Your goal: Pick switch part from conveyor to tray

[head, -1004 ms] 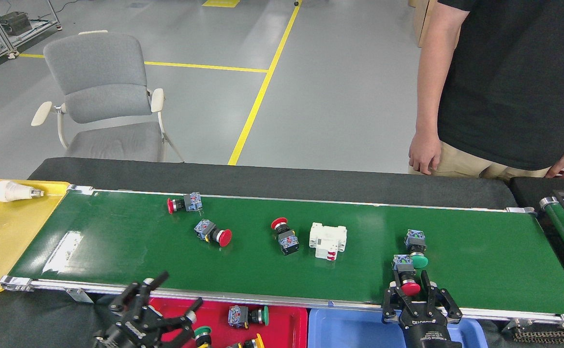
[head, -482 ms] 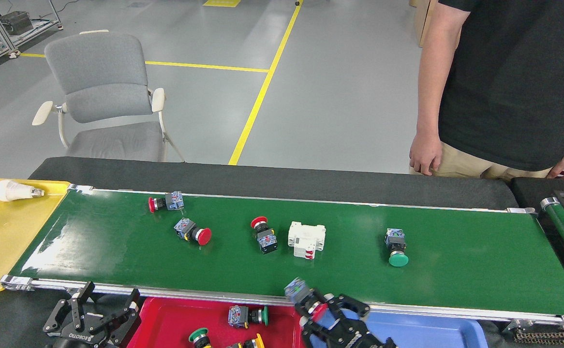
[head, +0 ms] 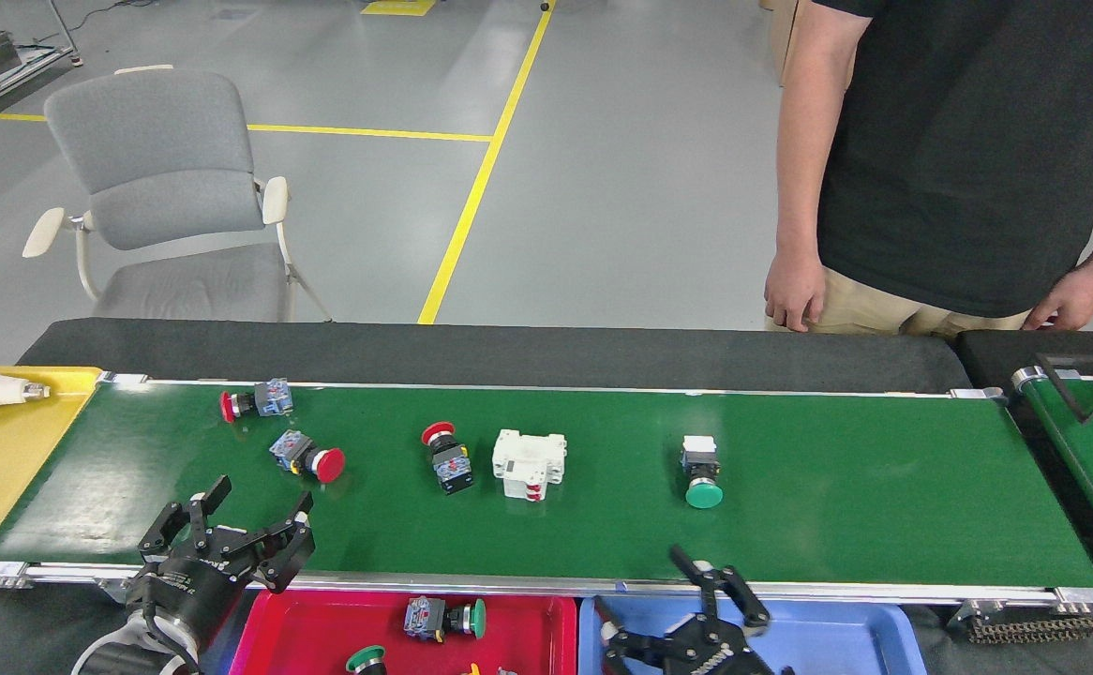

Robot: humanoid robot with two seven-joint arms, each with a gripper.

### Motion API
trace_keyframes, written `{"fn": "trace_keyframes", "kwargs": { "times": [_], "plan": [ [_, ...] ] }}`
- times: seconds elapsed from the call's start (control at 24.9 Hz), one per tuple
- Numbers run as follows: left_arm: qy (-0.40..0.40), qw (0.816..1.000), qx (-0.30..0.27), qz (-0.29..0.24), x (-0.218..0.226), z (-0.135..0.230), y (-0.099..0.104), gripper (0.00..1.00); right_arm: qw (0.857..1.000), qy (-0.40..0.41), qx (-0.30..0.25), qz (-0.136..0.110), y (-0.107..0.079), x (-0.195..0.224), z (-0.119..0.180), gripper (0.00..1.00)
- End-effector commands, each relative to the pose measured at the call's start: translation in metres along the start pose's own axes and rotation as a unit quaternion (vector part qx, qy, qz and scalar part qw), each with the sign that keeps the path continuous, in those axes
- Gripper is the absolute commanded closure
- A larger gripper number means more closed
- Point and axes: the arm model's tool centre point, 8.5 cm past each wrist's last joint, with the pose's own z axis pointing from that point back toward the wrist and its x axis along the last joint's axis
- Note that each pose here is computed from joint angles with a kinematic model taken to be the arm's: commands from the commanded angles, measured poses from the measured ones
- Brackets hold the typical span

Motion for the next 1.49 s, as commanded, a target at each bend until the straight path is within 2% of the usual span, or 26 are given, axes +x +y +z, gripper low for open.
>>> {"fn": "trace_keyframes", "kwargs": {
  "times": [0.0, 0.08, 0.12, 0.2, 0.36, 0.48, 0.52, 0.6, 0.68, 0.72, 0.76, 0.84, 0.88, 1.0, 1.12, 1.2, 1.24, 1.32, 1.36, 1.45],
  "plan": [
    [0.008, 1.000, 0.006, 0.002, -0.007, -0.009, 0.010, 0.00, 0.997, 0.071, -0.024, 0.007, -0.005, -0.030, 0.012, 0.01],
    [0.012, 1.000, 0.001, 0.008, -0.012, -0.018, 0.010, 0.00, 0.995, 0.100, -0.013, 0.011, 0.000, -0.049, 0.027, 0.01],
    [0.013, 1.000, -0.003, 0.011, -0.014, -0.022, 0.010, 0.00, 0.995, 0.104, -0.011, 0.006, 0.002, -0.052, 0.030, 0.01],
    [0.016, 1.000, -0.012, 0.017, -0.020, -0.030, 0.008, 0.00, 0.994, 0.107, -0.010, -0.004, 0.002, -0.053, 0.031, 0.01],
    [0.023, 0.999, -0.025, 0.031, -0.028, -0.044, 0.006, 0.00, 0.995, 0.097, -0.018, -0.001, -0.004, -0.049, 0.022, 0.01],
    [0.038, 0.998, -0.032, 0.044, -0.039, -0.059, 0.012, 0.00, 0.999, 0.030, -0.037, -0.006, -0.020, -0.007, -0.011, 0.01],
    [0.047, 0.997, -0.034, 0.048, -0.044, -0.064, 0.014, 0.00, 0.999, 0.002, -0.037, 0.001, -0.027, 0.007, -0.026, 0.01],
    [0.066, 0.996, -0.038, 0.053, -0.056, -0.071, 0.020, 0.00, 0.999, -0.040, -0.019, 0.019, -0.031, 0.031, -0.052, 0.01],
    [0.081, 0.994, -0.044, 0.061, -0.062, -0.078, 0.022, 0.01, 0.997, -0.074, 0.008, 0.023, -0.033, 0.062, -0.082, 0.01],
    [0.087, 0.993, -0.049, 0.065, -0.065, -0.081, 0.021, 0.04, 0.996, -0.084, 0.014, 0.023, -0.034, 0.074, -0.094, 0.01],
    [0.092, 0.992, -0.055, 0.069, -0.066, -0.082, 0.018, 0.17, 0.995, -0.093, 0.019, 0.019, -0.034, 0.087, -0.105, 0.01],
    [0.087, 0.992, -0.058, 0.074, -0.061, -0.083, 0.014, 0.53, 0.994, -0.105, 0.026, 0.019, -0.033, 0.105, -0.118, 0.01],
    [0.083, 0.992, -0.058, 0.075, -0.059, -0.084, 0.013, 0.68, 0.994, -0.106, 0.027, 0.024, -0.033, 0.109, -0.123, 0.01],
    [0.080, 0.993, -0.052, 0.074, -0.054, -0.083, 0.007, 0.80, 0.993, -0.102, 0.042, 0.041, -0.027, 0.124, -0.140, 0.01],
    [0.070, 0.995, -0.034, 0.060, -0.046, -0.080, 0.001, 0.88, 0.993, -0.094, 0.051, 0.047, -0.027, 0.133, -0.157, 0.01],
    [0.043, 0.998, -0.010, 0.043, -0.036, -0.081, 0.013, 0.91, 0.994, -0.076, 0.060, 0.056, -0.023, 0.129, -0.164, 0.03],
    [0.000, 1.000, 0.009, 0.029, -0.022, -0.081, 0.026, 0.92, 0.994, -0.062, 0.065, 0.058, -0.020, 0.125, -0.166, 0.08],
    [-0.109, 0.993, 0.047, 0.003, 0.011, -0.071, 0.044, 0.91, 0.995, -0.037, 0.071, 0.064, -0.015, 0.116, -0.168, 0.36],
    [-0.157, 0.986, 0.057, -0.010, 0.026, -0.061, 0.047, 0.90, 0.994, -0.033, 0.074, 0.069, -0.013, 0.110, -0.168, 0.51],
    [-0.232, 0.970, 0.067, -0.031, 0.049, -0.038, 0.043, 0.86, 0.994, -0.029, 0.078, 0.078, -0.010, 0.101, -0.169, 0.72]
  ]
}}
